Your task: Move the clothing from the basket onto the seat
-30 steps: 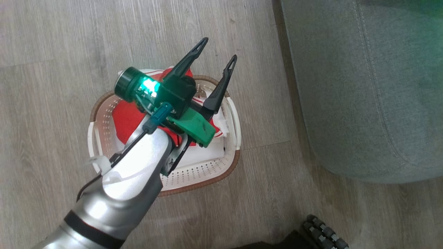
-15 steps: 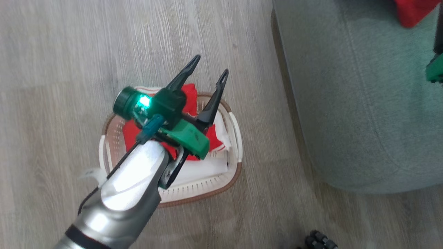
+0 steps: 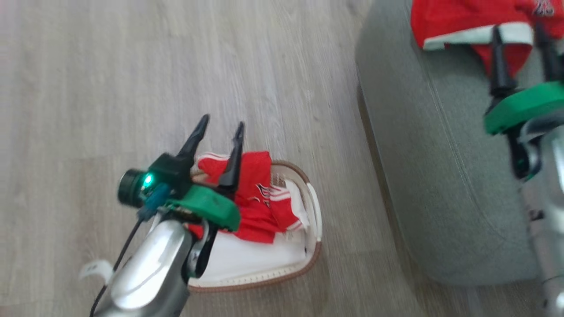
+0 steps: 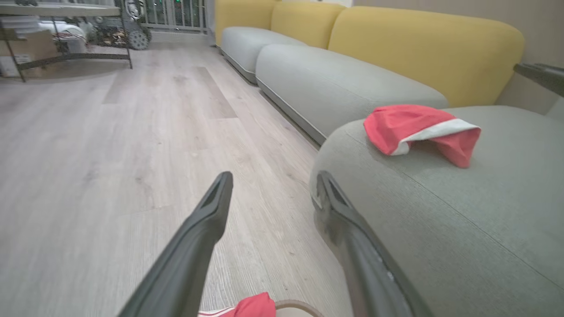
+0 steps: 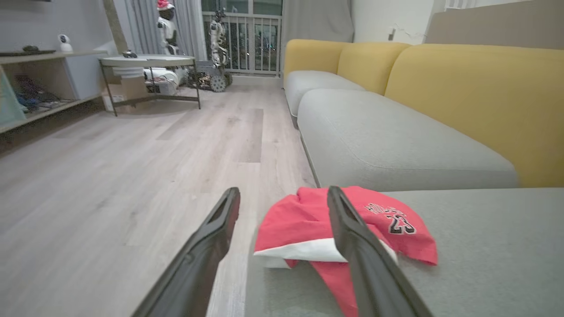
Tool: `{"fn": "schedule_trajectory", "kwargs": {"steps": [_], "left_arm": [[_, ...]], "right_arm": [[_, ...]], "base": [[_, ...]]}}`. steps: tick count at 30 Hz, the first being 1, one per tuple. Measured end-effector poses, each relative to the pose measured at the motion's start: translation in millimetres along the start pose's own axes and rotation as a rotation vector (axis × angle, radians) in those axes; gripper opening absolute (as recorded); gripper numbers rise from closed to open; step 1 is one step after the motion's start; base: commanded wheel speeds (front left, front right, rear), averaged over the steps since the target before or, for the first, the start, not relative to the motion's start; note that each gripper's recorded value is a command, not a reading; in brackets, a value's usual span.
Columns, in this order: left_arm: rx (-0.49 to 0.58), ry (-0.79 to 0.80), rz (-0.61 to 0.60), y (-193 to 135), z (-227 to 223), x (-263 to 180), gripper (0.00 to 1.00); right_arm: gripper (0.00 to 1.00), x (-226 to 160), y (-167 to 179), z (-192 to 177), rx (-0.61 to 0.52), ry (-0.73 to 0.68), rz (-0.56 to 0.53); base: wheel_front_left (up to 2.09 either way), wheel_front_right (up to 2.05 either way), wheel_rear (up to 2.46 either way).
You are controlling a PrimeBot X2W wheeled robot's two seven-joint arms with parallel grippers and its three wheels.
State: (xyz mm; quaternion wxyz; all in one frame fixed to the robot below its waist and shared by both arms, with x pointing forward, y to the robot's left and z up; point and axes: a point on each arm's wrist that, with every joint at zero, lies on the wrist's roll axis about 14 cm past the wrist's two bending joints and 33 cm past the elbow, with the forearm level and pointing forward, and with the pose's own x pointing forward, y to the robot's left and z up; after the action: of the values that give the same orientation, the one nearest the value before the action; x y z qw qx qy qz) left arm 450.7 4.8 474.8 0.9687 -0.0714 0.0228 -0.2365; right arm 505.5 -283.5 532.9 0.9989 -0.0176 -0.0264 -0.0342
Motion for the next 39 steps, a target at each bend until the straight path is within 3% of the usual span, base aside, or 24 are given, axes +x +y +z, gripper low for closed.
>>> {"fn": "schedule_trajectory", "kwargs": {"steps": [12, 17, 27, 39], "left_arm": [[0.013, -0.060, 0.287, 57, 26, -80, 1.00], [0.007, -0.062, 0.409, 78, 24, -123, 1.00], [-0.006, -0.057, 0.547, 94, 16, -181, 1.00], [-0.012, -0.062, 0.565, 93, 13, -199, 1.00]], "right_arm": [[1.00, -38, 98, 11, 0.144, -0.045, 0.173], [1.00, -61, 123, 14, 0.174, -0.062, 0.209], [1.00, -107, 142, -4, 0.197, -0.027, 0.254], [1.00, -134, 144, -22, 0.223, 0.024, 0.256]], "base": [[0.00, 0.00, 0.00], [0.00, 0.00, 0.00], [0.00, 0.00, 0.00], [0.00, 0.00, 0.00]]}}
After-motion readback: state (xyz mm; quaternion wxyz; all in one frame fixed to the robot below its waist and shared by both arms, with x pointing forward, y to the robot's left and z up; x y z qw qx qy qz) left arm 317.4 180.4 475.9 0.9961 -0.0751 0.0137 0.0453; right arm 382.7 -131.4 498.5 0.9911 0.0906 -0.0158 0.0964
